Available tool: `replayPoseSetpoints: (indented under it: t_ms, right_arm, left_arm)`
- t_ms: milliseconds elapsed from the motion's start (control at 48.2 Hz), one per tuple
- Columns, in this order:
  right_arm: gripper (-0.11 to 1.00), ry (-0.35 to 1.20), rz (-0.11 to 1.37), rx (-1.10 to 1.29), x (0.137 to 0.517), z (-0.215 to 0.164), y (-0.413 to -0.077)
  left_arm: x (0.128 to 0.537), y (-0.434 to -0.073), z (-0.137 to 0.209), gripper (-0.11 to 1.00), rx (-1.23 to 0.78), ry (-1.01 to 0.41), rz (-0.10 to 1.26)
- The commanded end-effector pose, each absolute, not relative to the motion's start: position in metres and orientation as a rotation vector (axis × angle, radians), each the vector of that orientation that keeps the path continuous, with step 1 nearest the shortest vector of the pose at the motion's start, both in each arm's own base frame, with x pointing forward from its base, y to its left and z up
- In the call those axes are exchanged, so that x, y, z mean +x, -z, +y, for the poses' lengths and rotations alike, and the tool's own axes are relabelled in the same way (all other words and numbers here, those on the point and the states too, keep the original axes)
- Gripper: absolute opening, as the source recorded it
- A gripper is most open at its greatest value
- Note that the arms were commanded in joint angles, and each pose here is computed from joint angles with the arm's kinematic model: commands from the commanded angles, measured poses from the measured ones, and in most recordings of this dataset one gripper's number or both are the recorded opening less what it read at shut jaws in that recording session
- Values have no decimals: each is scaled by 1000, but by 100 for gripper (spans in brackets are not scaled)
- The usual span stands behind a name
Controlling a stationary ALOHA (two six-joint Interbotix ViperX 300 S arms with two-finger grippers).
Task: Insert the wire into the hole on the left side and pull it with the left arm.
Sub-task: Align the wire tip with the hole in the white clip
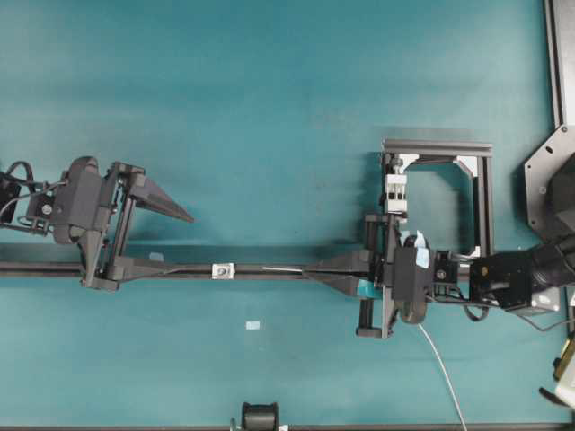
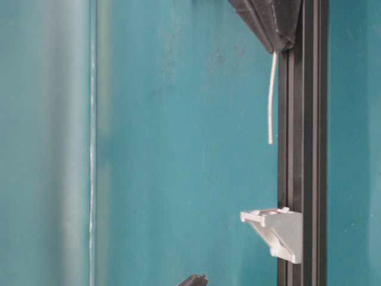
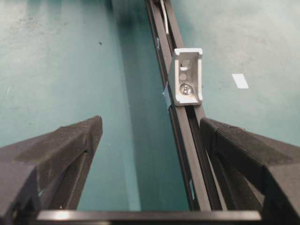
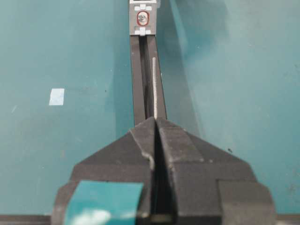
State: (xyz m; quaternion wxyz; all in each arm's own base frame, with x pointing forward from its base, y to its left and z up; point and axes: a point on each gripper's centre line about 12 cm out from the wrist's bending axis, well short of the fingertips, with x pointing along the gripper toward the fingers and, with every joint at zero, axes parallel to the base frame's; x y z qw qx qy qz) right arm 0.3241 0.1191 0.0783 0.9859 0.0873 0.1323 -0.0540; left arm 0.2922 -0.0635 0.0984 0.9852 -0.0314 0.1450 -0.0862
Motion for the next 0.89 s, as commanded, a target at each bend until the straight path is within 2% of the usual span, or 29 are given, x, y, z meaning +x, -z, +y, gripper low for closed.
replayPoseSetpoints:
  t_ms: [0, 871]
  right_arm:
    - [1, 94, 234, 182, 328, 123, -86]
    - [1, 92, 223, 171, 340, 122, -82]
  left_arm:
    - [295, -104, -66, 66, -65, 181, 266]
    - [297, -105, -66, 66, -66, 181, 260]
